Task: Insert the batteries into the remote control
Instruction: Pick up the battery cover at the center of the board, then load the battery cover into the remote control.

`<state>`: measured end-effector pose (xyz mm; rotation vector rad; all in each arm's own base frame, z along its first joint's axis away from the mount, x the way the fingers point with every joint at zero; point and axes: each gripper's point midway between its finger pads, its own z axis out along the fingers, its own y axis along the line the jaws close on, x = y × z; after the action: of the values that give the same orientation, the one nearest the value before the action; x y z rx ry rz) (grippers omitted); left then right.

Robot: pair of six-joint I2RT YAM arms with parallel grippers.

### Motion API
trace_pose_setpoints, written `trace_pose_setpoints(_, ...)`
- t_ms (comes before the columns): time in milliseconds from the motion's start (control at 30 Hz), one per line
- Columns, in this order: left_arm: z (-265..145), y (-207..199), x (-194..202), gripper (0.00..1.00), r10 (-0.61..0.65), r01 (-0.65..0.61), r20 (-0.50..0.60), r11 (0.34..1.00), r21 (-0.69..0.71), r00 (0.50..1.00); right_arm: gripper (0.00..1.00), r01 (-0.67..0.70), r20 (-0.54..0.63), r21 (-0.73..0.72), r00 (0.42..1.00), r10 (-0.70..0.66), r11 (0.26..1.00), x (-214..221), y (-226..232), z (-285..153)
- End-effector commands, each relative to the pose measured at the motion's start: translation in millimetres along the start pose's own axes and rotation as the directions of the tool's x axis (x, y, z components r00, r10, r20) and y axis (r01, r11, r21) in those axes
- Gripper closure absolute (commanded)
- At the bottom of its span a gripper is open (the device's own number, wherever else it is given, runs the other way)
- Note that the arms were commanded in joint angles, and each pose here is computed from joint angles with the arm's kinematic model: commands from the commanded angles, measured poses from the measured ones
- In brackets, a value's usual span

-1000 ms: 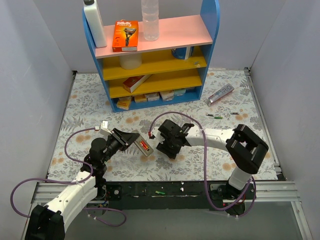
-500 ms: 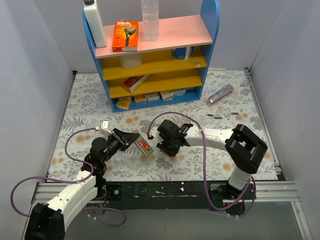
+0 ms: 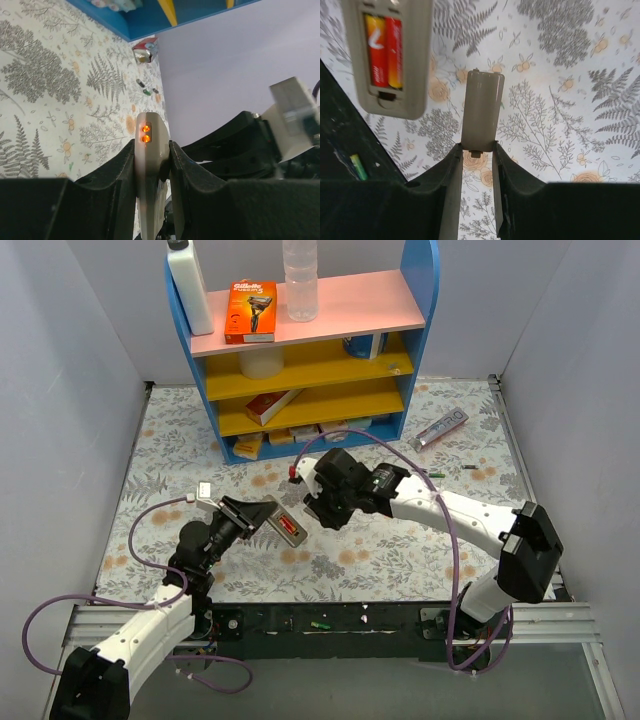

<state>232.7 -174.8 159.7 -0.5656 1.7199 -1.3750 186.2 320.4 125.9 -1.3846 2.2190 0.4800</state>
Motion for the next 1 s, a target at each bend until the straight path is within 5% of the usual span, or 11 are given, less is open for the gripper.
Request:
trace_pose_setpoints(0, -5.0, -7.2, -7.0, 1.0, 0.001, -0.007, 0.067, 0.997, 0.081, 0.998, 0.9, -0.051, 0.068, -0.03, 0.996, 0.053, 0.998, -38.7, 14.1, -43.0)
trace_pose_setpoints(567, -1.5, -15.0, -11.4, 0.99, 0.077, -0.09, 0.098, 0.986, 0.138, 0.992, 0.91, -0.059, -0.095, 0.044, 0.993, 0.063, 0.997, -70.5, 41.4, -53.0)
trace_pose_setpoints(967, -4.0, -11.8, -10.8, 0.99, 0.063, -0.076, 0.101, 0.988, 0.132, 0.993, 0.91, -0.059, -0.095, 0.044, 0.994, 0.063, 0.997, -81.9, 48.8, -43.7)
